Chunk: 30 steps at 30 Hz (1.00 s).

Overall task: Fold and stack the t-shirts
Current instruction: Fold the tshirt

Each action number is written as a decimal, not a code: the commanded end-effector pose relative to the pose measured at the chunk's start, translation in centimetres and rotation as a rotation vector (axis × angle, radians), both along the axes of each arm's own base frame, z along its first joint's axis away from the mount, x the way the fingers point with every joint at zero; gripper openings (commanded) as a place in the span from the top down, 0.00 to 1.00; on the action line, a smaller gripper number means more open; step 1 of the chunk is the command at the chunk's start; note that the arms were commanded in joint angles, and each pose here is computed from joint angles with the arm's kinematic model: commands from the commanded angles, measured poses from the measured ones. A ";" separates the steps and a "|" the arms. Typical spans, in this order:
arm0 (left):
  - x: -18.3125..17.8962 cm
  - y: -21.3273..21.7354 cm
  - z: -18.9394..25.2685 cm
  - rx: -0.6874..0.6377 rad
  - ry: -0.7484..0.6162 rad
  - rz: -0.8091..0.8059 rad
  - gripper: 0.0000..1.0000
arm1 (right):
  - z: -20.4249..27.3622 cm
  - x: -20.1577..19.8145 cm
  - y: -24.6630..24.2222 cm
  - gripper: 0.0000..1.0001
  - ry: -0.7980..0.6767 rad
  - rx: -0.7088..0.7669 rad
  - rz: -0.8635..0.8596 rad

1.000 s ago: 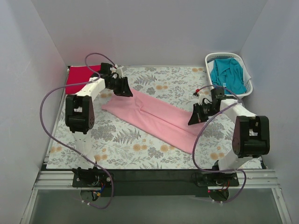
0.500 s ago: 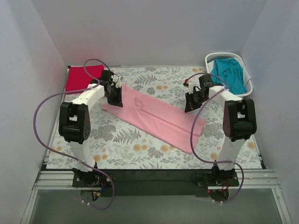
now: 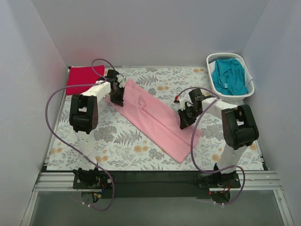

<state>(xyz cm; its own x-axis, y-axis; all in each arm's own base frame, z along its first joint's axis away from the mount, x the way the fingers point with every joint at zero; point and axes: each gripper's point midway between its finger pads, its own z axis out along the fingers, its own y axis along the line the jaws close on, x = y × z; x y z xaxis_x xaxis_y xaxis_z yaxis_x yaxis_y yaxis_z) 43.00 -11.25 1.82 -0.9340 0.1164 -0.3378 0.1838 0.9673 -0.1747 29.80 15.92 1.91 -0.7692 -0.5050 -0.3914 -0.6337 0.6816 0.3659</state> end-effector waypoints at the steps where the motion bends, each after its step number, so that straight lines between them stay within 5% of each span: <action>1: 3.7 -0.6 -2.8 0.034 -0.040 -0.072 1.00 | -1.4 -8.2 2.7 0.99 0.184 0.028 0.143; 5: 9.4 -5.3 0.1 -0.012 -0.132 -0.165 1.00 | 3.4 -13.1 9.2 0.99 0.194 0.235 0.368; 11: 13.2 -8.2 9.8 -0.086 -0.400 -0.180 0.97 | 9.7 -9.6 12.4 0.99 0.045 0.356 0.383; 15: 9.3 -8.4 12.8 -0.166 -0.397 -0.173 0.96 | 10.3 -4.2 12.7 0.99 -0.070 0.300 0.311; 23: 1.4 -6.7 9.3 -0.199 -0.247 -0.117 1.00 | 11.8 8.2 13.1 0.99 -0.184 0.302 0.040; 30: -1.7 -4.1 8.6 -0.297 -0.140 -0.089 1.00 | 10.2 12.4 17.2 0.98 -0.057 0.424 -0.023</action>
